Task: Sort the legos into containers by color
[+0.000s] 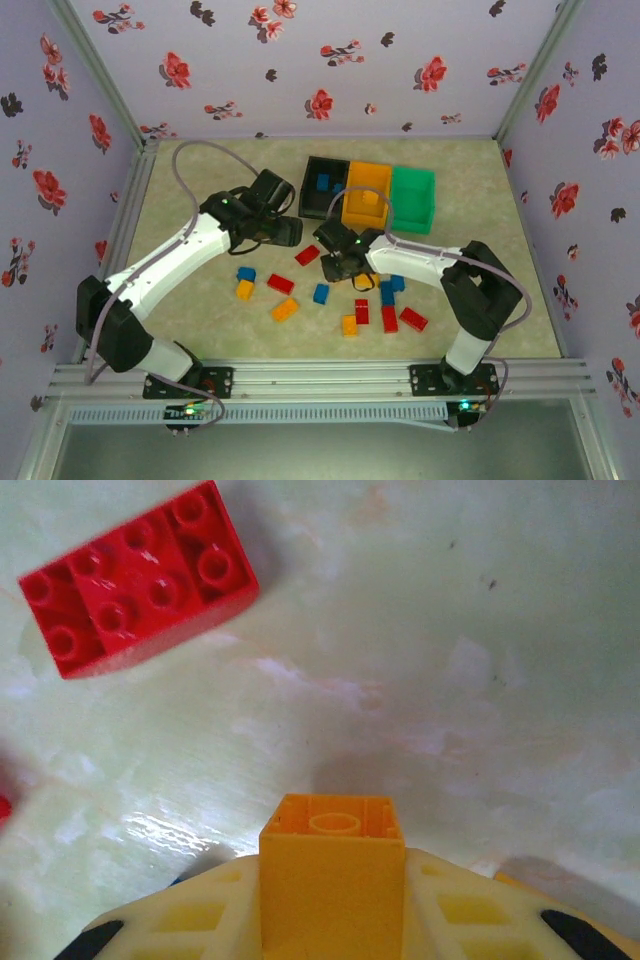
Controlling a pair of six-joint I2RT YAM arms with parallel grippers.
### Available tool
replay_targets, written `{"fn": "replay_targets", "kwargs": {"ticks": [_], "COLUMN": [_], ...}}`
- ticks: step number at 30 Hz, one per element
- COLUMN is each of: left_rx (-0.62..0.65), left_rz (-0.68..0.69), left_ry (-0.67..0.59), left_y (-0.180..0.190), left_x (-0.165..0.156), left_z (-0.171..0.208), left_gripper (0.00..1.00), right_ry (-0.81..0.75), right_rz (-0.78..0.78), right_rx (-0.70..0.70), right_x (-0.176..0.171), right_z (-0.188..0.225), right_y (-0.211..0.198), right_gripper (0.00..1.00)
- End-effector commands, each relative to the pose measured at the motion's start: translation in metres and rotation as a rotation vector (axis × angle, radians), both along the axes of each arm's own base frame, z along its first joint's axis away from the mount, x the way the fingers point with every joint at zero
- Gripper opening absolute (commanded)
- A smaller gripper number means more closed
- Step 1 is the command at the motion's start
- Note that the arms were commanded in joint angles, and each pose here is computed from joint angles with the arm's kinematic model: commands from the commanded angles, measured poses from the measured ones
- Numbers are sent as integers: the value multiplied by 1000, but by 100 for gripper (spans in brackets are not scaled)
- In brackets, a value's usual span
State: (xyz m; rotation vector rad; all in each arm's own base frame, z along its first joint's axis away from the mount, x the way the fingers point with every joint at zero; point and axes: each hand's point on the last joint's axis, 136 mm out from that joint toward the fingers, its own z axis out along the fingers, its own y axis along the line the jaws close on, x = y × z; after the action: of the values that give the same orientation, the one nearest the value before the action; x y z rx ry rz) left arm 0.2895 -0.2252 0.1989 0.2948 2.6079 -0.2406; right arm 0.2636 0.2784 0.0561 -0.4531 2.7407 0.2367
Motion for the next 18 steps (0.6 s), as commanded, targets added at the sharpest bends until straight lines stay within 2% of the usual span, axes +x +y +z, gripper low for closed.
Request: {"fn": "replay_targets", "kwargs": {"ticks": [1, 12, 18], "left_rx": [8, 2, 3], "left_rz": [30, 42, 48], "left_ry": [-10, -24, -22], "left_y": [12, 19, 22], "left_x": [-4, -10, -12], "left_z": [6, 12, 13], "left_gripper": [70, 70, 70], "right_ry": [-72, -206, -215], "right_rz": [-8, -105, -174], "right_rx": [-21, 25, 64], "right_x": [17, 100, 148], "right_z": [36, 115, 124], "right_y": [-10, -48, -64], "right_gripper": [32, 32, 32]}}
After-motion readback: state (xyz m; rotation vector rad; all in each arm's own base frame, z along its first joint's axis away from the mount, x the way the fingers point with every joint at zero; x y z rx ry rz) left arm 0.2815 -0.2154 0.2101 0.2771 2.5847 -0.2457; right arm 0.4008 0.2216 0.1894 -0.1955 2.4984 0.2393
